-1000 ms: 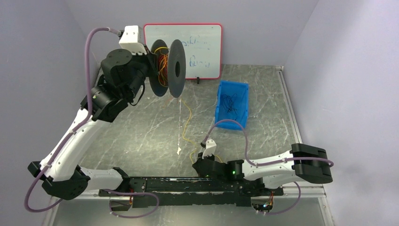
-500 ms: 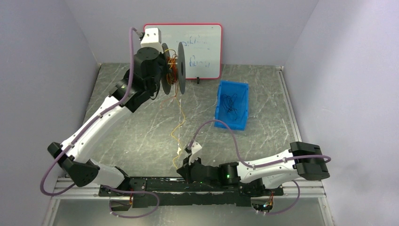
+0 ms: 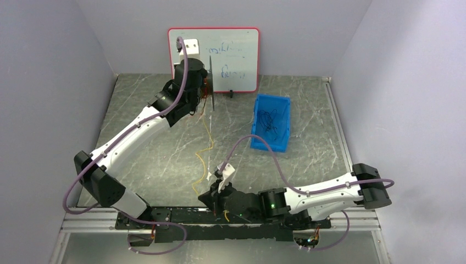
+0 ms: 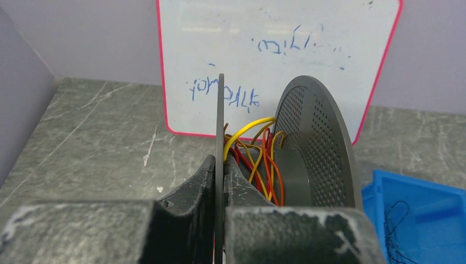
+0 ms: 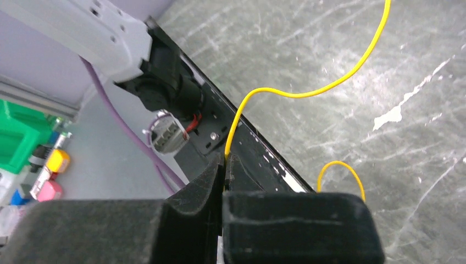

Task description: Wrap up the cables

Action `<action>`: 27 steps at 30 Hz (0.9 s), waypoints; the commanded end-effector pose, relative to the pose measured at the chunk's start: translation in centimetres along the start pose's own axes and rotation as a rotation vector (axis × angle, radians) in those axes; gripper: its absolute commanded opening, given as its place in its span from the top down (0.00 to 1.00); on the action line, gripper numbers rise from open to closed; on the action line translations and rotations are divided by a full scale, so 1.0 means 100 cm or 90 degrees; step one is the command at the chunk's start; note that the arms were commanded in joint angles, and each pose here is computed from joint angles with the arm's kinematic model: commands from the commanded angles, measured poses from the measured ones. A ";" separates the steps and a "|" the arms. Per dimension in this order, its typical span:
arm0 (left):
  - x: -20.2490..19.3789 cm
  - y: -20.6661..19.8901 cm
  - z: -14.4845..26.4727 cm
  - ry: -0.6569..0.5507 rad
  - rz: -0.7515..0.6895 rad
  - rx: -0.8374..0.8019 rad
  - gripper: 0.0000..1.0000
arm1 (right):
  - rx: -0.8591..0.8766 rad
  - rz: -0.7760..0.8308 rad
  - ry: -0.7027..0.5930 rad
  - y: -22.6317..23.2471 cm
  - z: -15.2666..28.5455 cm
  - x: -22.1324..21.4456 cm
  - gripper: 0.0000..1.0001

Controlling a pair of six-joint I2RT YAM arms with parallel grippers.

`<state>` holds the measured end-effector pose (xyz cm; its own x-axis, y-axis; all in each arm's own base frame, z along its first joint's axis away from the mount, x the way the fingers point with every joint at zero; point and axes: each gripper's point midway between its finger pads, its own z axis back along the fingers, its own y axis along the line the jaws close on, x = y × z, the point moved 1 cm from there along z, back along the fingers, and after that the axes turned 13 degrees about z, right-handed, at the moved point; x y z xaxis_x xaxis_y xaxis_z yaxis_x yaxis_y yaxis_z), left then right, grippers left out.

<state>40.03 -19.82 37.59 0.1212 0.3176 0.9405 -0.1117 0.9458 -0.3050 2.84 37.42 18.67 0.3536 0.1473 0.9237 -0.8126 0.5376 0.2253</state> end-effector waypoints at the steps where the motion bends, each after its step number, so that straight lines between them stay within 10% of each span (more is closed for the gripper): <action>1: 0.003 0.002 -0.012 -0.040 0.027 0.030 0.93 | 0.037 0.025 -0.038 0.027 0.024 0.031 1.00; 27: -0.112 0.044 -0.019 0.060 -0.027 0.096 0.93 | -0.090 0.160 -0.157 0.006 0.130 0.231 1.00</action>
<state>39.53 -18.94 22.81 0.3239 0.1974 0.9253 -0.2294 0.9652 -0.1256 8.54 31.01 40.98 0.1017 0.0900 0.9907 -0.6942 0.7197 0.0059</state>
